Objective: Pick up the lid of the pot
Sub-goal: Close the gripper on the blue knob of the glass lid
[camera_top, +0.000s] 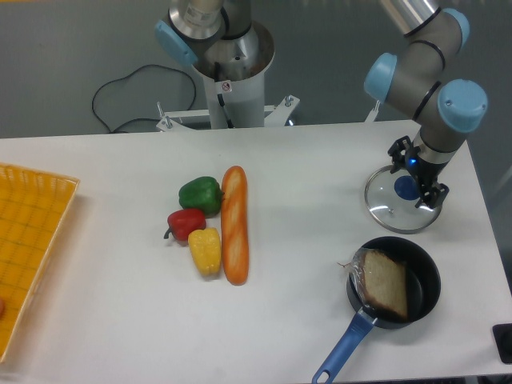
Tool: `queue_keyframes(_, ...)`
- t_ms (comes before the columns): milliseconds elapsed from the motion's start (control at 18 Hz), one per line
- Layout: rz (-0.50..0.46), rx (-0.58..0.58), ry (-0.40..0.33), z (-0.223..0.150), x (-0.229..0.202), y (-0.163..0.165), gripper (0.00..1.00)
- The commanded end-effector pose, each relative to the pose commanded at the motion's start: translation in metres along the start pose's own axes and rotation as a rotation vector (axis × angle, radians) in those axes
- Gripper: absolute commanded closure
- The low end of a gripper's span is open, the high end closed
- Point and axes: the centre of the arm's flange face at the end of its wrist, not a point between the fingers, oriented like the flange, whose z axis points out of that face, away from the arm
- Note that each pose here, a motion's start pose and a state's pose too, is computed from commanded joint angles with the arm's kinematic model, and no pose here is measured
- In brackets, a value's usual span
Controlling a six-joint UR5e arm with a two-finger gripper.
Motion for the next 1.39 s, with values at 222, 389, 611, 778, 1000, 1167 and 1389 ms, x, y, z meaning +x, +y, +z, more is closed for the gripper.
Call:
queue_keyframes(222, 0.002, 0.0, -0.005, 0.0044, 0.0012, 0.0044, 0.02)
queue_keyframes(389, 0.003, 0.0, -0.004, 0.0061, 0.0011, 0.0055, 0.03)
queue_keyframes(611, 0.008, 0.003, 0.002, 0.0087, 0.0016, 0.0063, 0.08)
queue_keyframes(778, 0.008, 0.002, 0.003, 0.0095, 0.0014, 0.0066, 0.17)
queue_keyframes(1000, 0.008, 0.002, 0.003, 0.009, 0.0012, 0.0067, 0.3)
queue_keyframes(1167, 0.008, 0.002, 0.003, 0.009, 0.0012, 0.0067, 0.41)
queue_keyframes(1389, 0.011, 0.0, 0.002, 0.0084, 0.0004, 0.0052, 0.52)
